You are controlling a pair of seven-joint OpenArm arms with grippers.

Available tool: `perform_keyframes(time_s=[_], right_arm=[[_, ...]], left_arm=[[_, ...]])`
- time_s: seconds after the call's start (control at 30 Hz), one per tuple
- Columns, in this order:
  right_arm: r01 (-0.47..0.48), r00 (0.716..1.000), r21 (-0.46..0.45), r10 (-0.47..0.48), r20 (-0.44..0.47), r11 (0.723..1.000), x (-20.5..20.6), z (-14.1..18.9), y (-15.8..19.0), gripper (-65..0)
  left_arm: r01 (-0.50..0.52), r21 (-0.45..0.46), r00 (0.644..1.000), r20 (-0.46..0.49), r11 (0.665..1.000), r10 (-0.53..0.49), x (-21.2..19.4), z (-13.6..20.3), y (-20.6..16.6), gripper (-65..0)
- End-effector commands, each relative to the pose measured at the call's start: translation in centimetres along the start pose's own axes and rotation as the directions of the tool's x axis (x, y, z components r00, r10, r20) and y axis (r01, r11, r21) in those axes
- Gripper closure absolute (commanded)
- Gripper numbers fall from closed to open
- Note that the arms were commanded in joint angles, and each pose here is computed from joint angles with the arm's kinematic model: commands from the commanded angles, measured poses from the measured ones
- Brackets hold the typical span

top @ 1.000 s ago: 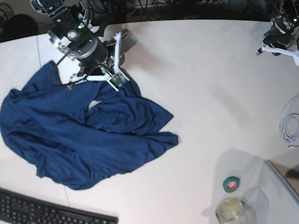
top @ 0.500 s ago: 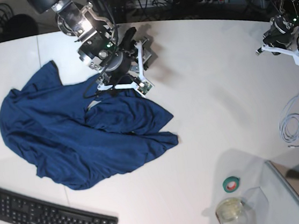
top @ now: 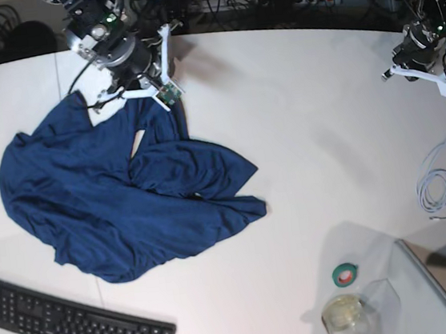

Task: Layout the t-shirt on the table in an organized manner, then fold the t-shirt properly
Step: 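Grasp another fold with the right gripper and pull it up and away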

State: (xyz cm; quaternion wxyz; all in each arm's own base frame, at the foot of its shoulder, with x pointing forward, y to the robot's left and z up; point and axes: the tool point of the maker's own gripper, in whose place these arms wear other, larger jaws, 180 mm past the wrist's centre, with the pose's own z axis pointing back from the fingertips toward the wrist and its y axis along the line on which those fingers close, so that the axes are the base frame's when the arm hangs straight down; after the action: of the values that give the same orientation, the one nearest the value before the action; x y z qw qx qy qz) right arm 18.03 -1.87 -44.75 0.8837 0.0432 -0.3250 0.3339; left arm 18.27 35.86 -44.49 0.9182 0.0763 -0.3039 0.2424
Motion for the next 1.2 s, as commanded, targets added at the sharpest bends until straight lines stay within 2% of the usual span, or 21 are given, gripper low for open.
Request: perform_keyframes(time_s=[0.0, 0.17, 0.37, 0.47, 0.5, 0.6, 0.7, 0.83, 1.0, 1.07, 1.17], right_arm=[[0.008, 0.997, -0.033, -0.005, 0.076, 0.999, 1.7, 1.0, -1.1, -0.2], [0.046, 0.973, -0.132, -0.014, 0.230, 0.990, 3.4, 4.6, -4.7, -0.2], [0.094, 0.908, -0.233, 0.012, 0.419, 0.968, 5.3, 8.5, -7.9, -0.2], [0.105, 0.875, -0.265, 0.038, 0.483, 0.959, 6.0, 9.5, -9.0, -0.2], [0.105, 0.875, -0.263, 0.037, 0.483, 0.959, 5.9, 9.4, -9.0, -0.2], [0.100, 0.905, -0.235, 0.010, 0.425, 0.967, 4.6, 8.1, -8.1, -0.2], [0.080, 0.940, -0.136, -0.029, 0.340, 0.988, 2.1, 5.7, -4.5, -0.2], [0.063, 0.979, -0.021, -0.058, 0.194, 0.998, -2.2, 3.1, 0.0, -0.2], [0.042, 0.999, 0.043, -0.043, 0.018, 0.998, -5.5, 1.3, 2.4, -0.5], [0.036, 0.999, 0.059, -0.036, 0.009, 0.998, -5.4, 1.3, 3.1, -3.9], [0.033, 0.998, 0.044, -0.036, 0.061, 0.998, -3.4, 2.1, 2.6, -17.3]], left_arm=[[0.011, 0.006, 0.999, 0.041, 1.000, -0.011, 1.5, 0.2, 0.3, 0.0], [0.007, -0.007, 0.999, 0.052, 1.000, -0.007, 2.1, 0.0, -0.4, 0.0], [-0.006, 0.005, 0.999, 0.032, 1.000, 0.006, 1.5, -0.5, 0.2, 0.0], [-0.009, 0.007, 1.000, 0.030, 1.000, 0.009, 1.4, -0.5, 0.3, 0.0], [-0.009, 0.007, 1.000, 0.030, 1.000, 0.009, 1.4, -0.5, 0.3, 0.0], [-0.009, 0.007, 1.000, 0.030, 1.000, 0.009, 1.4, -0.5, 0.3, 0.0], [-0.010, 0.008, 0.999, 0.031, 1.000, 0.010, 1.5, -0.5, 0.3, 0.0], [-0.010, 0.008, 0.999, 0.031, 1.000, 0.010, 1.5, -0.5, 0.3, 0.0], [-0.010, 0.008, 0.999, 0.031, 1.000, 0.010, 1.5, -0.5, 0.3, 0.0], [-0.010, 0.008, 0.999, 0.031, 1.000, 0.010, 1.5, -0.5, 0.3, 0.0], [-0.010, 0.008, 0.999, 0.031, 1.000, 0.010, 1.5, -0.5, 0.3, 0.0]])
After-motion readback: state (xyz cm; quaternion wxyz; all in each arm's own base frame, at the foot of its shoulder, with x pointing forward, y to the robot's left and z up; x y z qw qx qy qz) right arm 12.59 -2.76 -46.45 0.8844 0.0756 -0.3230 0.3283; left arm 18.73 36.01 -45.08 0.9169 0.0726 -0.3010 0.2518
